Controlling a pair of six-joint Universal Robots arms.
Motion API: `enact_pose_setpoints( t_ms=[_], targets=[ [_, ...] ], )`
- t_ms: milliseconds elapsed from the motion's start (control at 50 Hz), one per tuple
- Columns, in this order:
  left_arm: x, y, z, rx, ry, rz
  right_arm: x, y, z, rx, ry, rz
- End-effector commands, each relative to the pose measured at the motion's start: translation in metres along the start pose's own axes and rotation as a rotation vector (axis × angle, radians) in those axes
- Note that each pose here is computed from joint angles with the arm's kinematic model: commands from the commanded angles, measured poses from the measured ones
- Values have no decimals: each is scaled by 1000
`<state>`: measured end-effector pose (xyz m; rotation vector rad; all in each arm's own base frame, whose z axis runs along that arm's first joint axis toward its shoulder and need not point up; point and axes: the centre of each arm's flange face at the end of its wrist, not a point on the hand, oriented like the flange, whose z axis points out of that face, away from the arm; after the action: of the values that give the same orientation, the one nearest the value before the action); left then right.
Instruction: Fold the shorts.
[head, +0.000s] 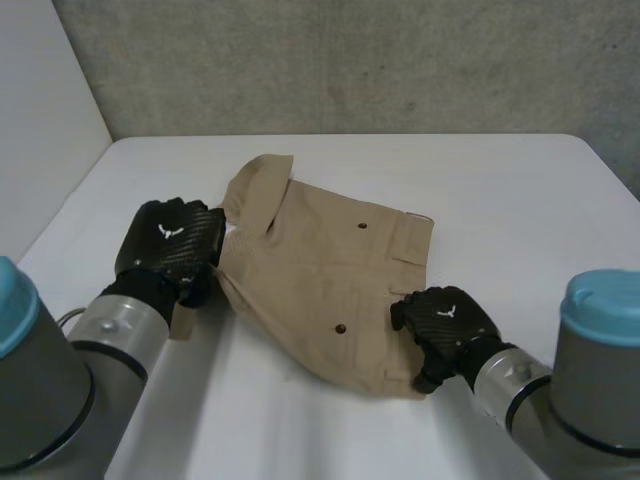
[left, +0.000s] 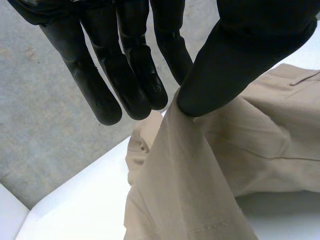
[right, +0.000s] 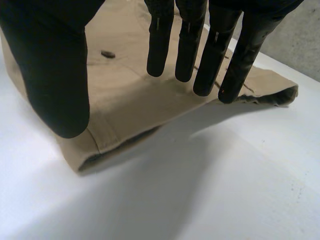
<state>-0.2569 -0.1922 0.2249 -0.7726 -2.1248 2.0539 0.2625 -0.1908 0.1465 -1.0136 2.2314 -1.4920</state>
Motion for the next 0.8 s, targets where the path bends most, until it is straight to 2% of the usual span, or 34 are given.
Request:
enact_pose_setpoints(
  t_ms=[20,200,460,560,660,800],
  targets=[
    [-8,-4,21,10,-34,-5,-10,7,3,6,4,2],
    [-7,-8,45,25,-43,-7,-30,6,-2,20,-49,9],
    [-4,-2,59,12,-44,-6,-45,12,-1,16,-86,25],
    [-6,-3,61,12,-49,-14,-39,15,13,33,-11,14],
    [-5,8,56,-30,-42,-14,-23,-1,20,94,106,-6],
    [-2,32,39,-123,-20,-2,-21,-16,13,141,100,-94]
  ],
)
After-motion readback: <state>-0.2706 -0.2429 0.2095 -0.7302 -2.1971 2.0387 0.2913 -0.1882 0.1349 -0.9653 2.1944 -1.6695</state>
